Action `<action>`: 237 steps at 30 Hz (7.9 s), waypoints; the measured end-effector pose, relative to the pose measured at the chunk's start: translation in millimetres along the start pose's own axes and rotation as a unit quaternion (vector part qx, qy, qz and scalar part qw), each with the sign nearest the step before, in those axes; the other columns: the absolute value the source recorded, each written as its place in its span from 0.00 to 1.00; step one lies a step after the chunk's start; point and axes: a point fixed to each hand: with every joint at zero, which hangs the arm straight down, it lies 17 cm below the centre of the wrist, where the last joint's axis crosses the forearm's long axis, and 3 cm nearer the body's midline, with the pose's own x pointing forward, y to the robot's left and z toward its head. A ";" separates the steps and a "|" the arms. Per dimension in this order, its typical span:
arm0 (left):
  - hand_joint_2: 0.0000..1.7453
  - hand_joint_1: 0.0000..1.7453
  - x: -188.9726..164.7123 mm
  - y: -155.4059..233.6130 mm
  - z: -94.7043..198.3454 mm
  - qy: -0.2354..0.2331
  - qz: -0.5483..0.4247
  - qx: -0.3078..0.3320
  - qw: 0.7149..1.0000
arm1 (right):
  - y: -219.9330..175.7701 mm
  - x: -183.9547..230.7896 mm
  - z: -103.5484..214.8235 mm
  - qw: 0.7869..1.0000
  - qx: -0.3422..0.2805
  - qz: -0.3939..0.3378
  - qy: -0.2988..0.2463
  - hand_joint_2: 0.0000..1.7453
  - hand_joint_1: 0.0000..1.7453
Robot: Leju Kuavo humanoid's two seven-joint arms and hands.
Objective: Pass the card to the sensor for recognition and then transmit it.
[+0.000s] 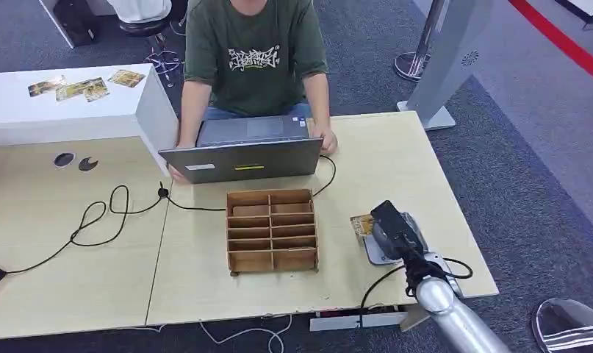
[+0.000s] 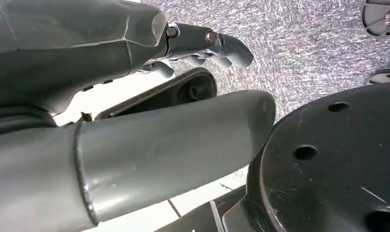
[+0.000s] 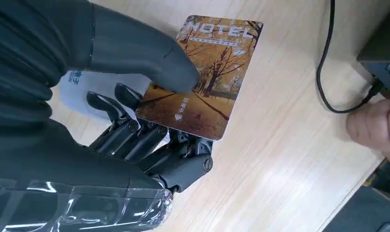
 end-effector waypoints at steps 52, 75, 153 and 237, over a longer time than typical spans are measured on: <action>0.00 0.00 0.7 0.7 0.0 0.000 0.005 0.001 1.000 | -14.5 -44.8 12.1 0.998 0.025 0.042 0.045 1.00 1.00; 0.00 0.00 -0.4 12.2 1.7 0.008 -0.004 0.009 1.000 | -1.0 -57.5 -7.5 0.995 0.059 0.048 0.072 1.00 1.00; 0.00 0.00 3.6 8.0 0.0 0.000 0.004 0.011 1.000 | -59.9 53.2 -5.9 0.989 -0.107 0.047 -0.094 1.00 1.00; 0.00 0.00 37.2 27.8 1.8 0.021 -0.133 0.018 0.991 | -219.4 277.2 -135.5 0.889 -0.337 0.300 -0.082 1.00 1.00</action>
